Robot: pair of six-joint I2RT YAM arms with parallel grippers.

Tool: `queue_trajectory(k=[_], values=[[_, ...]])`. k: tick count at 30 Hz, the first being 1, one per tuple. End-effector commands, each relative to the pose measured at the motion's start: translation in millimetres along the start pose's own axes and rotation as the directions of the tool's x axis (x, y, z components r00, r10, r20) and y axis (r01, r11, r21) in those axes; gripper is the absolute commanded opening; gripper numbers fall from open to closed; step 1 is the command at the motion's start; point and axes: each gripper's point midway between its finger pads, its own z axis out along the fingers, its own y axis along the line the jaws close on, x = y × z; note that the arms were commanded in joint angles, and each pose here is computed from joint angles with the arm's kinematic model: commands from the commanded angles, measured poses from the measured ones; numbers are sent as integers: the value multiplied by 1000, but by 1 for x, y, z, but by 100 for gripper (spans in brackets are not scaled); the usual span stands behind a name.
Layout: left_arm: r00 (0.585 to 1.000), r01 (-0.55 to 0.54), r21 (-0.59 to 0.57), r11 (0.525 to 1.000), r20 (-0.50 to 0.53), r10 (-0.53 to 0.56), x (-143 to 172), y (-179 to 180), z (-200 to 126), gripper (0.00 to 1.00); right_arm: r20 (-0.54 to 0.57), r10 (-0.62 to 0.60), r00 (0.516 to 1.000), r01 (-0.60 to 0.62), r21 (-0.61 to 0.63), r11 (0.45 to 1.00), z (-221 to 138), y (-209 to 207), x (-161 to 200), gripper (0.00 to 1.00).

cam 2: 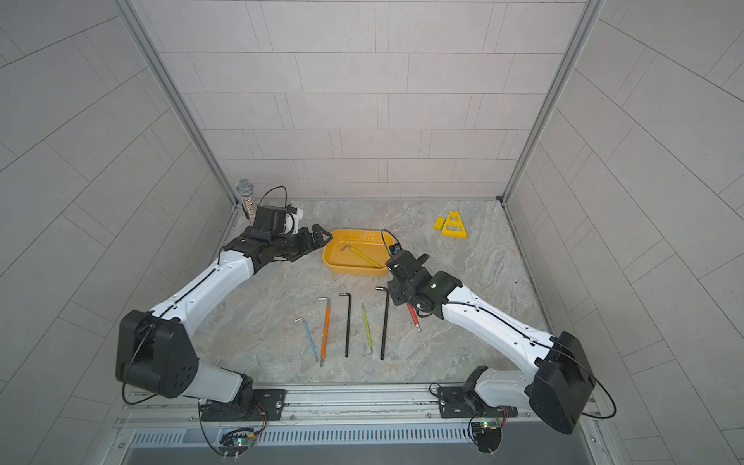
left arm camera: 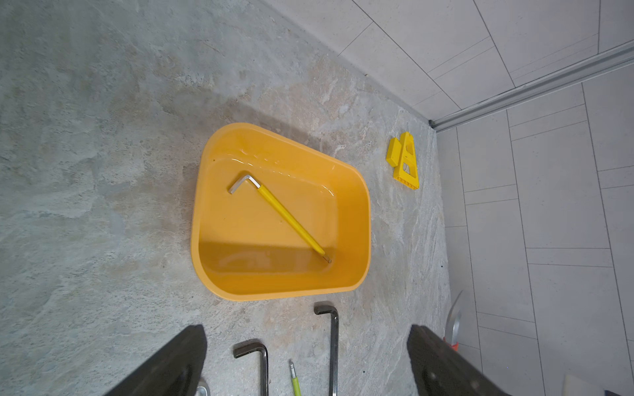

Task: Put the hex key on the desktop into the storage box
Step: Pick up the Allen key from the center of the board, then place the Allen key in the storage box.

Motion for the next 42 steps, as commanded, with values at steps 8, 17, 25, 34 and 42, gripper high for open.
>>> queue_trajectory(k=[8, 17, 25, 34, 42], values=[[995, 99, 12, 995, 16, -99, -5, 25, 6, 99, 124, -172, 977, 189, -146, 971, 18, 24, -68, 1], [984, 162, 5, 987, 75, -162, -22, 47, -9, 99, 121, -324, 938, 339, -144, 930, 58, 39, -113, 0], [971, 220, -24, 975, 97, -217, -29, 69, -14, 99, 116, -383, 917, 397, -145, 906, 102, 52, -152, 0], [959, 267, 6, 964, 103, -266, -33, 73, -15, 100, 139, -440, 887, 456, -131, 880, 143, 62, -180, 0], [956, 275, 15, 961, 104, -276, -34, 73, -15, 99, 127, -465, 876, 479, -130, 868, 174, 65, -181, 0]])
